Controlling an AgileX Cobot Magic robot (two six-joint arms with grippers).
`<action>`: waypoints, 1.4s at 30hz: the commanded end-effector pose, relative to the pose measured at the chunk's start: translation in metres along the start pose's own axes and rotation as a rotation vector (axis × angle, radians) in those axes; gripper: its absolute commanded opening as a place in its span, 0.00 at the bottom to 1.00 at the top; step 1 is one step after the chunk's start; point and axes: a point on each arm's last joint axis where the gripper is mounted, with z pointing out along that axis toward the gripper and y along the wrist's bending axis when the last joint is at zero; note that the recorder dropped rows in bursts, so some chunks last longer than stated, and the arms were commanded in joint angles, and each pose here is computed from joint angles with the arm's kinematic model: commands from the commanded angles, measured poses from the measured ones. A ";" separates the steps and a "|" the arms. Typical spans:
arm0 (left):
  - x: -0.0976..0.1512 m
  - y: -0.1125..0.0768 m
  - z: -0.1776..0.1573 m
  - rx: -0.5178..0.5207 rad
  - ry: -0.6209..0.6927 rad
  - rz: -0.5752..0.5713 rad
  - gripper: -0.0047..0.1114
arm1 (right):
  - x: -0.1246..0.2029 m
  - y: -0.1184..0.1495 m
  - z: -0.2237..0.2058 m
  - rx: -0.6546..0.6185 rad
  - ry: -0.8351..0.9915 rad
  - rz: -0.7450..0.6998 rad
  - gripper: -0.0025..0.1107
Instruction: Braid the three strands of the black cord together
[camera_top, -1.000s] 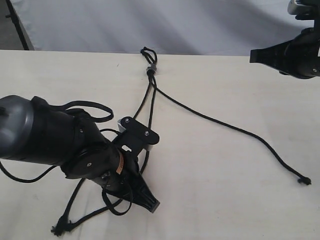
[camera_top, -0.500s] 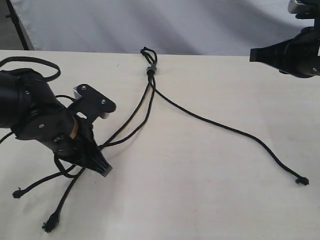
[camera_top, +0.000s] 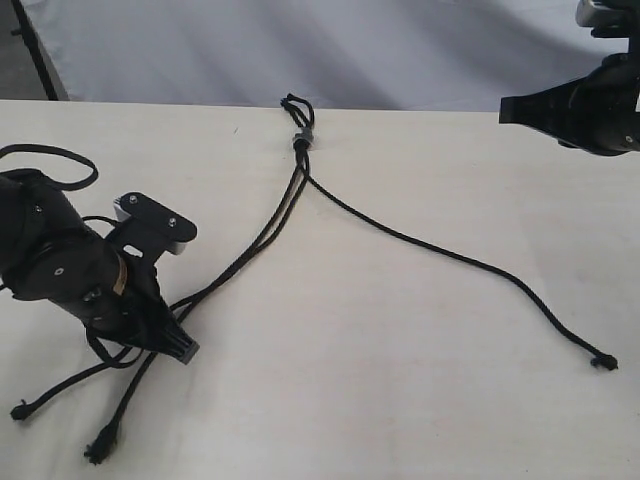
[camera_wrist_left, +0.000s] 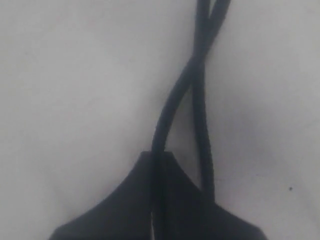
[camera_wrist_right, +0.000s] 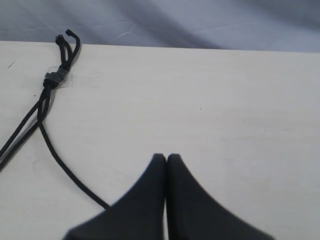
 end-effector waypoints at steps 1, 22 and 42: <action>0.006 -0.002 0.012 0.014 0.045 -0.034 0.04 | 0.001 0.000 0.001 -0.002 -0.006 -0.016 0.02; 0.005 -0.140 -0.021 0.254 -0.053 0.308 0.04 | 0.001 0.000 0.001 -0.002 -0.006 -0.014 0.02; -0.002 -0.001 -0.080 0.060 -0.192 -0.049 0.04 | 0.000 0.000 0.001 -0.002 -0.008 -0.014 0.02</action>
